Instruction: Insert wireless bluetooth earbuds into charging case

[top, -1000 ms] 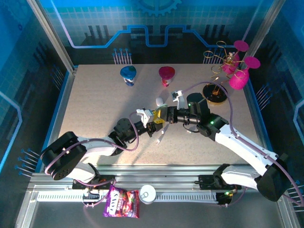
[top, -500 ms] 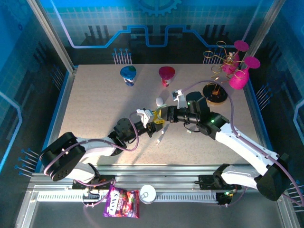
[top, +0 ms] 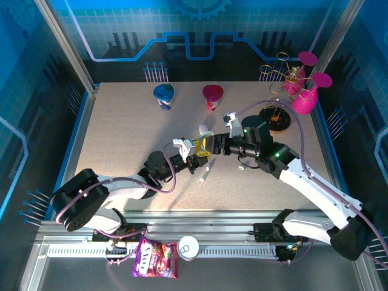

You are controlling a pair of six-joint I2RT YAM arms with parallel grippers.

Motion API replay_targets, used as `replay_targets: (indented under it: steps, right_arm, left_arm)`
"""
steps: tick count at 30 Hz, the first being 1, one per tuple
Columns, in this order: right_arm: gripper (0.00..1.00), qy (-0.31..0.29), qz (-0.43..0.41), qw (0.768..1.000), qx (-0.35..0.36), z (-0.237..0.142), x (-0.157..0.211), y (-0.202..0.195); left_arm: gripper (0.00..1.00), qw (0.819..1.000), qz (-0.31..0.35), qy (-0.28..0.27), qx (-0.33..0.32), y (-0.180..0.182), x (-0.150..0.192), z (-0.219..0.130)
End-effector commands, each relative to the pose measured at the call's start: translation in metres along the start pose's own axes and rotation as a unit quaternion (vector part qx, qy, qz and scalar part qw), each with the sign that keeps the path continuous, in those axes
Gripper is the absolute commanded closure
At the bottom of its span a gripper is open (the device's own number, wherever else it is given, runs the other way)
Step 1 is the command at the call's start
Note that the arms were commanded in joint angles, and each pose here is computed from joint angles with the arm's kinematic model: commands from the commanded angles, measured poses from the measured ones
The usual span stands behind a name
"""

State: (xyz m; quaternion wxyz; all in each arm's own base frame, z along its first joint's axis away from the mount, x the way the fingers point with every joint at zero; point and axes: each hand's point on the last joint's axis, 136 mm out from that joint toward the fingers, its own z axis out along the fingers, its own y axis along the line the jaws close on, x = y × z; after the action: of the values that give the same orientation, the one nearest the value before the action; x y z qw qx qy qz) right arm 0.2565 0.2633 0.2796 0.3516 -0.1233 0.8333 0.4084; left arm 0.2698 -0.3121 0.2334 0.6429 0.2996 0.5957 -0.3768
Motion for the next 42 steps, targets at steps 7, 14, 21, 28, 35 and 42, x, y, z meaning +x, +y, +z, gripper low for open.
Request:
replay_targets:
  steps: [7,14,21,28,35,42]
  right_arm:
    - [0.43,-0.051,-0.032,0.997,0.037,-0.04,0.002,-0.01]
    - [0.42,-0.076,-0.005,0.994,0.084,-0.07,0.012,-0.044]
    - [0.42,-0.035,0.065,0.98,0.184,-0.08,0.039,-0.106]
    - [0.44,0.048,0.116,0.95,0.285,-0.073,0.085,-0.179]
    - [0.51,0.128,0.12,0.932,0.316,-0.044,0.114,-0.218]
    - [0.54,0.159,0.137,0.93,0.303,-0.014,0.125,-0.238]
  left_arm:
    - [0.74,0.997,0.058,-0.049,0.021,-0.01,-0.02,-0.007]
    - [0.74,0.992,0.085,-0.044,0.078,-0.025,-0.012,-0.013]
    - [0.75,0.987,0.082,-0.054,0.127,-0.032,-0.016,-0.021]
    - [0.74,0.989,0.07,-0.027,0.129,-0.033,-0.014,-0.024]
    - [0.74,0.99,0.066,-0.012,0.128,-0.034,-0.011,-0.029]
    - [0.74,0.99,0.059,-0.012,0.129,-0.035,-0.011,-0.031]
